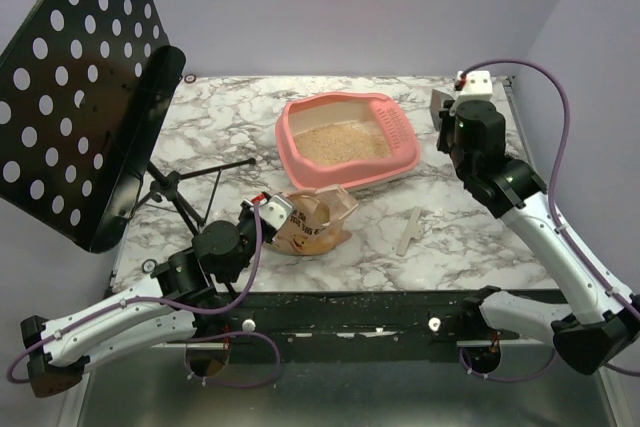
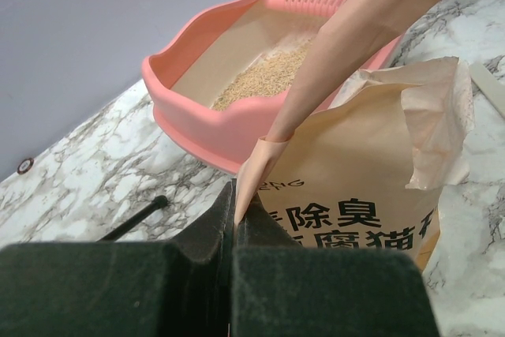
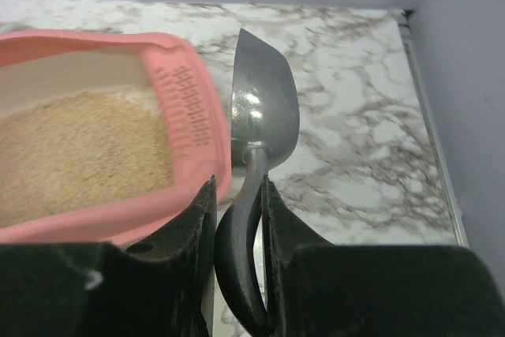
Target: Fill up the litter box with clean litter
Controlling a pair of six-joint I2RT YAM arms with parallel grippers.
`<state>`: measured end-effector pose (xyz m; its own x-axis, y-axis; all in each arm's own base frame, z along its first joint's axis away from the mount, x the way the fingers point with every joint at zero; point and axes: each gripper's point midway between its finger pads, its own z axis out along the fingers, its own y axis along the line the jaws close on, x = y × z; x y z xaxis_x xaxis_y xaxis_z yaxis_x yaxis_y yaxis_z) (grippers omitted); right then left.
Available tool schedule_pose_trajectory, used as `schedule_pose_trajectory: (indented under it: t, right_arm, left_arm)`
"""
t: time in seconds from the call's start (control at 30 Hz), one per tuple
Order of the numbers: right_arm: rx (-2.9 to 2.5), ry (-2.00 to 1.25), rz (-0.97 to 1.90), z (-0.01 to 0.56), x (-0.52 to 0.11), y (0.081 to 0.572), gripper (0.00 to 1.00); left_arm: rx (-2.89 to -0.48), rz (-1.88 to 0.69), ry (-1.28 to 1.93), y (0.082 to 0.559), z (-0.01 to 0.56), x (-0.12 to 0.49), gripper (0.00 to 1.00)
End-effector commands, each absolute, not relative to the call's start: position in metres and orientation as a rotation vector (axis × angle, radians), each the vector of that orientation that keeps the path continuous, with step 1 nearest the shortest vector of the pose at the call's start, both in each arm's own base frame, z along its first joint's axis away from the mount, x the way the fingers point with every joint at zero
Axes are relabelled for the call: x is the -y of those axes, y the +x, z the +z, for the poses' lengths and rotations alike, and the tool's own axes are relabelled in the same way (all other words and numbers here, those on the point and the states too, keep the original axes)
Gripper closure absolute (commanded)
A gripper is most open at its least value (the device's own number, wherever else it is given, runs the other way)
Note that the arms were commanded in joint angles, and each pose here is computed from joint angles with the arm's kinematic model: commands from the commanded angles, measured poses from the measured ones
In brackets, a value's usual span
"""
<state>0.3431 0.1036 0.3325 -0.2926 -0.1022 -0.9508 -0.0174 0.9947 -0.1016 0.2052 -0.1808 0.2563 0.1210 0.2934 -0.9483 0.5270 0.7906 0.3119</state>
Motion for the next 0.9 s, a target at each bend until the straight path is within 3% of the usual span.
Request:
schedule_pose_trajectory:
  t: [0.0,0.27,0.7,0.87]
  right_arm:
    - [-1.782,0.236,-0.193,0.313,-0.042,0.35,1.0]
    - [-1.779,0.474,-0.231,0.235,0.004,0.363,1.0]
    - [-1.965,0.453,-0.302,0.145,0.005,0.39,0.99]
    - [-2.127,0.394,-0.361,0.116,0.007,0.394,0.91]
  left_arm:
    - [-1.423,-0.238,0.612,0.205,0.285,0.177,1.0]
    - [-1.419,-0.254,0.612,0.203,0.287,0.177,1.0]
    - [-1.418,-0.244,0.607,0.204,0.286,0.175,1.0]
    - [-1.42,-0.253,0.614,0.203,0.285,0.178,1.0]
